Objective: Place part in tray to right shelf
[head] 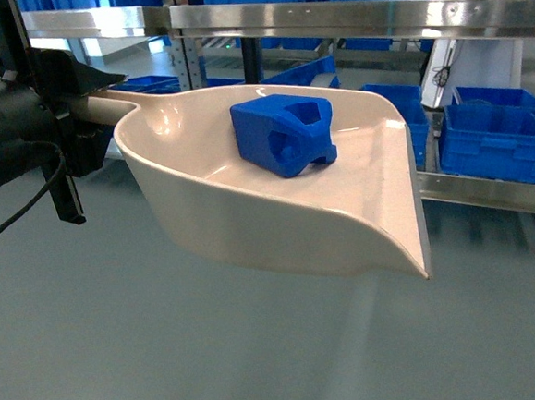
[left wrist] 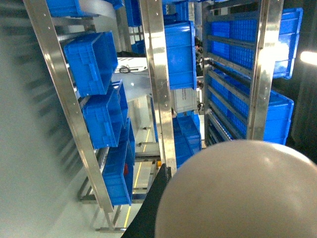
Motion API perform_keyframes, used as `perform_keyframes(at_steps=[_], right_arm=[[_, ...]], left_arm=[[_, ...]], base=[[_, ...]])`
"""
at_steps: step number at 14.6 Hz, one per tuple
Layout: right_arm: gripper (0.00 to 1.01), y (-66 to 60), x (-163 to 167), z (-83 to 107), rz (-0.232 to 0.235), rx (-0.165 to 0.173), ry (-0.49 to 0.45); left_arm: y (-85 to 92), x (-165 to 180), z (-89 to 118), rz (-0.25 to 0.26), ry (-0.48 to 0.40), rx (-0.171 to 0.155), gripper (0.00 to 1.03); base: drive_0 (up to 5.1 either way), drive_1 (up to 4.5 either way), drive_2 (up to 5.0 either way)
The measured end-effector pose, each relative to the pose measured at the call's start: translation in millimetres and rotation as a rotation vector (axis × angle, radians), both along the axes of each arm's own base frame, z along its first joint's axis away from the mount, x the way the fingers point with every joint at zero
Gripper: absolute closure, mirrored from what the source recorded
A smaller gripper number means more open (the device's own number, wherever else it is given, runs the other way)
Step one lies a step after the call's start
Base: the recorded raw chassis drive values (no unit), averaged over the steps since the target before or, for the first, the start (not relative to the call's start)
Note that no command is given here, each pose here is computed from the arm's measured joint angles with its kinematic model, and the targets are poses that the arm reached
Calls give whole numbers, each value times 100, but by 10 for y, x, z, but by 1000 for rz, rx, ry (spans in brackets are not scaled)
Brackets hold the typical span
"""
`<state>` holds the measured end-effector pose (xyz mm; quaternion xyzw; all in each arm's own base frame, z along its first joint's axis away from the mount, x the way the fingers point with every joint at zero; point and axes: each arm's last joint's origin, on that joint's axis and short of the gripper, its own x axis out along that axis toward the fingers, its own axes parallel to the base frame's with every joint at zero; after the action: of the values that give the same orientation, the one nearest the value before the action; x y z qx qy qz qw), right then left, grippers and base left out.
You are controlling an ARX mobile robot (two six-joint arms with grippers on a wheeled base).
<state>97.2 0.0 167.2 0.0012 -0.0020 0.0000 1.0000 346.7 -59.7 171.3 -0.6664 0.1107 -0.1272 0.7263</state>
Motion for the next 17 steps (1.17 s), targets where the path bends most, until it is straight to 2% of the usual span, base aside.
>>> perform_keyframes(at_steps=[14,15,17], right_arm=[[3,0,0,0,0,0,0],[3,0,0,0,0,0,0],[3,0,0,0,0,0,0]], left_arm=[[-6,-1,0,-1,0,0,91],[-33,-6,-1,-14,1,0,91],[4,1,0,2,0,0,91]], base=[[-153,-153,-153],[0,0,0],[0,0,0]])
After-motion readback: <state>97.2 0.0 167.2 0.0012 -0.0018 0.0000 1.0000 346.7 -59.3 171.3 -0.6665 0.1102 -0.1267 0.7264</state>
